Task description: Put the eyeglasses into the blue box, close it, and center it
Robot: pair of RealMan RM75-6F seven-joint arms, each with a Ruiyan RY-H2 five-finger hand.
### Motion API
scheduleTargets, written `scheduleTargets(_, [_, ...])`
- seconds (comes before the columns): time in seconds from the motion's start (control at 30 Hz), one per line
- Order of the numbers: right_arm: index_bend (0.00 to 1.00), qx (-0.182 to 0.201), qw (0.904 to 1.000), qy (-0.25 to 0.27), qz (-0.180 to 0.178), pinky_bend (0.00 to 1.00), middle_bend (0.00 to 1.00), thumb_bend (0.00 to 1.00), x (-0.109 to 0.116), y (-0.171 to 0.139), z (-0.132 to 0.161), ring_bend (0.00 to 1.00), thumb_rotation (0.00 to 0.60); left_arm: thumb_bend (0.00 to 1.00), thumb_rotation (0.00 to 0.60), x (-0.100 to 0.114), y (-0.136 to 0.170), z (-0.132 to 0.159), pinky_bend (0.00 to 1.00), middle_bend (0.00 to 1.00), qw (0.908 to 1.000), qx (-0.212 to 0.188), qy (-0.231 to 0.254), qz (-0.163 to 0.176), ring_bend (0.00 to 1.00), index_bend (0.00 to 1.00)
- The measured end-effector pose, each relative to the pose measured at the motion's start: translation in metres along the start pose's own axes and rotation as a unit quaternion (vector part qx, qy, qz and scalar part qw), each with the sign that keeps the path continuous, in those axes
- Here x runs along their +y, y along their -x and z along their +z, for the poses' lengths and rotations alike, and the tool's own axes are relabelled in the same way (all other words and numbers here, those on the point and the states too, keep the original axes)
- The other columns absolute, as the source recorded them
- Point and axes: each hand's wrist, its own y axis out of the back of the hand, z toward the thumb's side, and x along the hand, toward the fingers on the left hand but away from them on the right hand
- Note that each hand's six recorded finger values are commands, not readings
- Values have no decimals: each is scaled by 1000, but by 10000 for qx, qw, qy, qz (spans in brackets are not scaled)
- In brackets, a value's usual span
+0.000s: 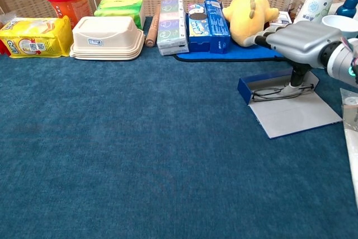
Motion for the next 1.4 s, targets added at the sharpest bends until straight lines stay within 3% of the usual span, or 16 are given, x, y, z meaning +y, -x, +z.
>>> scheduleTargets(1.03, [1, -52, 9998, -179, 45, 124, 95, 123, 14, 7, -12, 11, 600, 282, 600, -3, 2, -1, 0, 29, 10000, -2, 39, -21, 0, 111])
scheduleTargets(1.13, [56, -27, 9999, -71, 99, 143, 145, 204, 15, 1, -10, 85, 600, 282, 600, -4, 2, -1, 0, 29, 10000, -3, 49, -45, 0, 111])
scheduleTargets(1.27, [198, 39, 9994, 284, 216, 165, 273, 410, 22, -9, -7, 191, 596, 282, 600, -6, 1, 0, 0, 29, 9999, -37, 67, -69, 0, 111])
scheduleTargets(1.33, [221, 79, 9982, 525, 276, 167, 298, 483, 27, -14, -6, 219, 548, 281, 600, -7, -1, 1, 0, 29, 9999, -66, 77, -83, 0, 111])
scheduleTargets(1.4, [242, 116, 9959, 822, 355, 169, 315, 537, 33, -18, -7, 231, 433, 281, 600, -8, -2, 3, 0, 29, 9999, -99, 91, -100, 0, 111])
